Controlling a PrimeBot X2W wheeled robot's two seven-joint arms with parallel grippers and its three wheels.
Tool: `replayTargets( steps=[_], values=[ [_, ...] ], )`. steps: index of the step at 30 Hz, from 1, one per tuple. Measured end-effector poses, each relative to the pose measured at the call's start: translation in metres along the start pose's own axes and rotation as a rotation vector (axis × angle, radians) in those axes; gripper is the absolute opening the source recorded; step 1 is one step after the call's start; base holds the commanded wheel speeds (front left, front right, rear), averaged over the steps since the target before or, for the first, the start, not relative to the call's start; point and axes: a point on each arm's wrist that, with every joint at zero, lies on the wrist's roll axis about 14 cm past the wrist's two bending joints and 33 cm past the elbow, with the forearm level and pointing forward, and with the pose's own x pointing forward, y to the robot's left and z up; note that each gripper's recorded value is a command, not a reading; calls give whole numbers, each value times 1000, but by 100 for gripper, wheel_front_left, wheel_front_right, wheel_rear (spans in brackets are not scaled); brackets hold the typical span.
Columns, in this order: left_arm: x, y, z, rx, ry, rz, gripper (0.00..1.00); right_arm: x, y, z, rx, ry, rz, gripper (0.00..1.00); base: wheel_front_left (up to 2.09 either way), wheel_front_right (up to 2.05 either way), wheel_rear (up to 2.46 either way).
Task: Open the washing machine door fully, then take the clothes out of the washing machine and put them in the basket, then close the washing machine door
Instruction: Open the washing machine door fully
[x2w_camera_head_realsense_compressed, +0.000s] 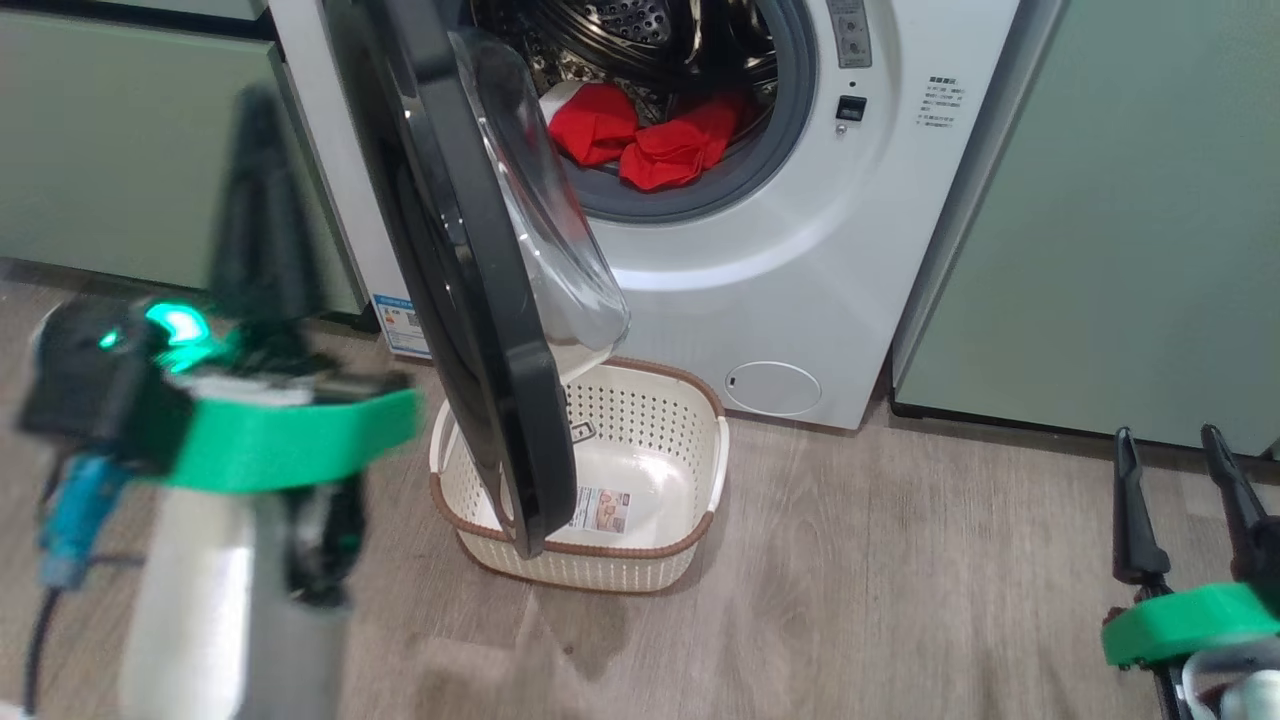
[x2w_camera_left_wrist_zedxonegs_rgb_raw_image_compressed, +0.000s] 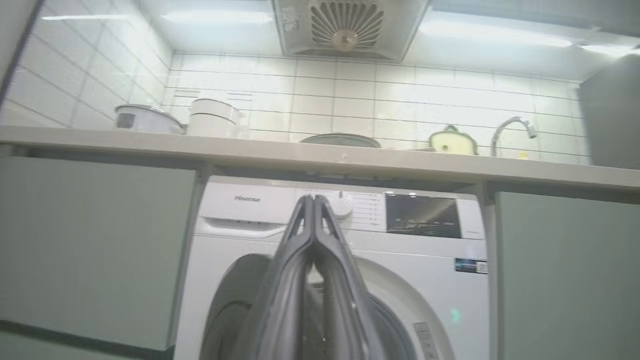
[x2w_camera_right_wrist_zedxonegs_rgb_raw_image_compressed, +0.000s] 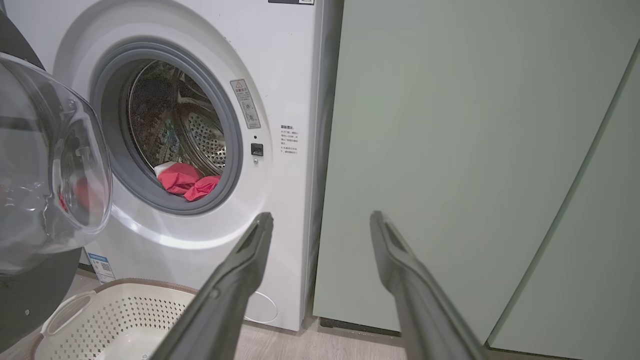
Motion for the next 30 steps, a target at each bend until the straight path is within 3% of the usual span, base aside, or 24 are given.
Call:
replayTargets(
  steps=[8,11,15,22,30],
  values=[
    [-5,-121,5,-145,42,-348,0,-2,-5,-2,1,6,-14,100,0,0,0],
    [-26,-161,-9,-197,122,-465,0,-3,-8,-3,0,6,-23,100,0,0,0],
    [-69,-189,-51,-242,301,-550,0,-3,-11,-4,0,9,-31,100,0,0,0],
    [-140,-191,-124,-231,582,-570,0,-4,-15,-7,-2,19,-41,100,0,0,0],
    [-149,-122,-182,-84,703,-328,0,-4,-15,-8,-2,21,-39,100,0,0,0]
  ],
)
